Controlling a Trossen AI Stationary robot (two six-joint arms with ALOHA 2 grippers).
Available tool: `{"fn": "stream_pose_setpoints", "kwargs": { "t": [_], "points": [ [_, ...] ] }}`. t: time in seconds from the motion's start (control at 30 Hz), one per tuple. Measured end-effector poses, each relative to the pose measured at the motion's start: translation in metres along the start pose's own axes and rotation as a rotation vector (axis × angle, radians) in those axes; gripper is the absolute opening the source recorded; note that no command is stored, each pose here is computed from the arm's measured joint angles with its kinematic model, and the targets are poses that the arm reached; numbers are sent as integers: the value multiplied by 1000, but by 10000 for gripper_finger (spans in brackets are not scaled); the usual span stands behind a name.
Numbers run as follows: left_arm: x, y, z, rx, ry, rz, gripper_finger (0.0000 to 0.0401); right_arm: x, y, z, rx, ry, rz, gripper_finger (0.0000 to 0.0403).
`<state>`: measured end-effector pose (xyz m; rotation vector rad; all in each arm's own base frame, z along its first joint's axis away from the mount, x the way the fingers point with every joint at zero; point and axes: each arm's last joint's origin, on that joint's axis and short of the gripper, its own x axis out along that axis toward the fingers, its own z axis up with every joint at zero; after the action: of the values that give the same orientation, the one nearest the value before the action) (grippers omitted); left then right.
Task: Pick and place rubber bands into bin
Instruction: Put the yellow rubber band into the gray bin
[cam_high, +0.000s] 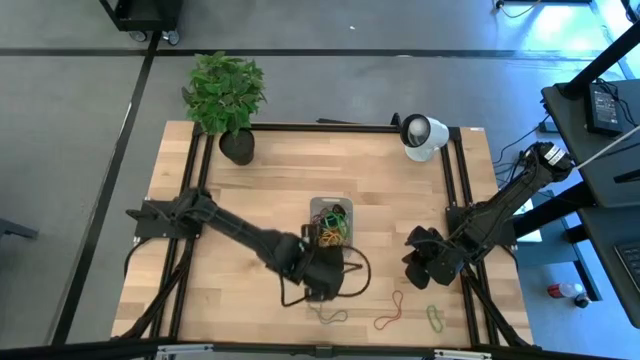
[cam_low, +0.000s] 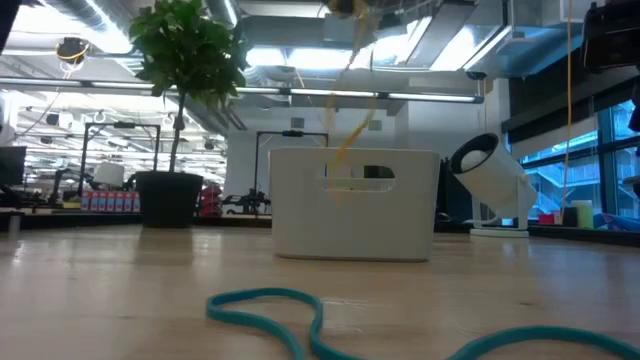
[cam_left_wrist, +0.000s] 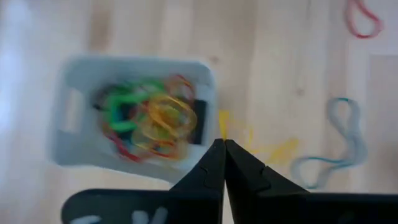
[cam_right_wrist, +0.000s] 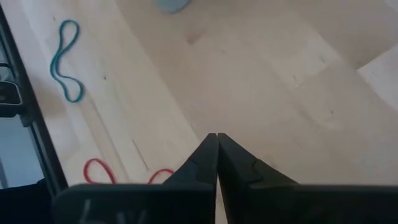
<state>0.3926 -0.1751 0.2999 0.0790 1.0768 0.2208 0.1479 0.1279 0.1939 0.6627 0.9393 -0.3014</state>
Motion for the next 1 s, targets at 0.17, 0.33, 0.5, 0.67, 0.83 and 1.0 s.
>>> {"fn": "stream_pose_setpoints", "kwargs": {
  "t": [0.17, 0.33, 0.5, 0.67, 0.83, 1.0],
  "points": [
    [-3, 41, 24, 100, -31, 59, 1, 0, 1, 2, 57, -52, 2, 13],
    [13, 82, 35, 165, 28, 84, 1, 0, 6, 4, 85, -100, 50, 7],
    [35, 123, 43, 152, 77, 119, 1, -1, 11, 7, 113, -165, 93, 9],
    [61, 151, 45, 148, 146, 31, 1, -2, 16, 11, 145, -222, 132, 14],
    [93, 162, 43, 161, 221, -44, 1, -2, 20, 16, 186, -244, 175, 15],
    [128, 156, 38, 203, 292, -76, 1, -2, 23, 19, 212, -256, 208, 15]
  ]
}}
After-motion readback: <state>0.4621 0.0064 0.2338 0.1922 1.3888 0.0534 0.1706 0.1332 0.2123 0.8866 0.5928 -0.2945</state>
